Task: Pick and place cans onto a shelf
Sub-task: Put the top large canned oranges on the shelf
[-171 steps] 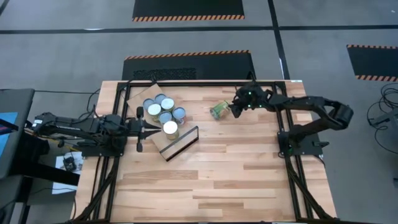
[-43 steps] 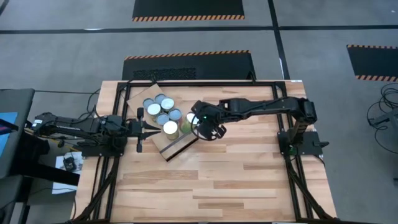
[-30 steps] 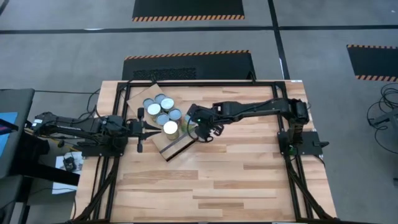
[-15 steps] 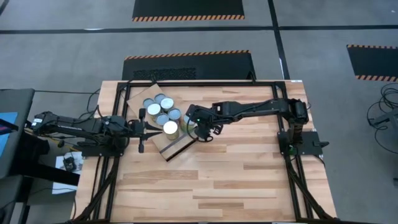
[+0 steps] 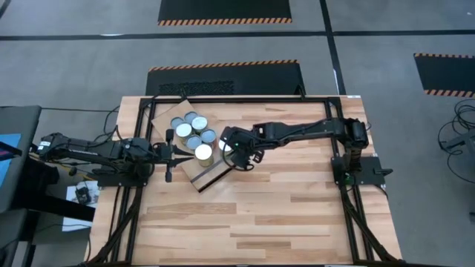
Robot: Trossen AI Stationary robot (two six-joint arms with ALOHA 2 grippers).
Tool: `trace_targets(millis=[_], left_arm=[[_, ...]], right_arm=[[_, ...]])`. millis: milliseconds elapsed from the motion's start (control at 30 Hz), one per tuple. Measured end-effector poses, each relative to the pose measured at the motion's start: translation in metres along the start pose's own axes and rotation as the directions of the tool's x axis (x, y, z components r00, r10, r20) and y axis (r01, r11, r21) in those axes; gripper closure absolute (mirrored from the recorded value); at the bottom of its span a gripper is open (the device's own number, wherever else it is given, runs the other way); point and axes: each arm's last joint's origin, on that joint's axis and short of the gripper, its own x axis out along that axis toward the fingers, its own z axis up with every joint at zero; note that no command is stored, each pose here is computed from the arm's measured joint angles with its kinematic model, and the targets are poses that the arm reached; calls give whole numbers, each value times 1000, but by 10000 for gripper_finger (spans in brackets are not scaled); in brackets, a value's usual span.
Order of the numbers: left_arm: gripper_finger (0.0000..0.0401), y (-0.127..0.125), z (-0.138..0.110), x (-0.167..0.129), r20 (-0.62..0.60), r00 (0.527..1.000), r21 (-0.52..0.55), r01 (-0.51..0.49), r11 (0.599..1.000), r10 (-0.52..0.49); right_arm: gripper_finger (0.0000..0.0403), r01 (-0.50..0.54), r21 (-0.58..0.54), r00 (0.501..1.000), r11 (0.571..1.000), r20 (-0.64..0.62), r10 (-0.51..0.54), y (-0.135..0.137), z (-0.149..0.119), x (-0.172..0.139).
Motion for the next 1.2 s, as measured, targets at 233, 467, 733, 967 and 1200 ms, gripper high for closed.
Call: trace_targets(millis=[233,467,733,967,1200], left_arm=[[370,0,0,0,0,1000,0,0,1000,0],[370,0,0,0,-1,1000,0,1,1000,-1],[370,0,0,0,-3,1000,0,8,1000,-8],[370,-1,-1,1,-8,1000,3,10,1000,-10],[370,0,2,1,23,1000,-2,11,1000,-11]], right_arm=[[342,33,26,999,999,41,-34,-4,2,0],[342,78,81,995,994,60,-83,-9,2,-6],[389,19,319,1000,947,14,-24,-6,-16,-40],[398,-31,683,999,730,14,29,32,-81,-56],[397,0,914,975,406,90,-203,105,-140,-52]])
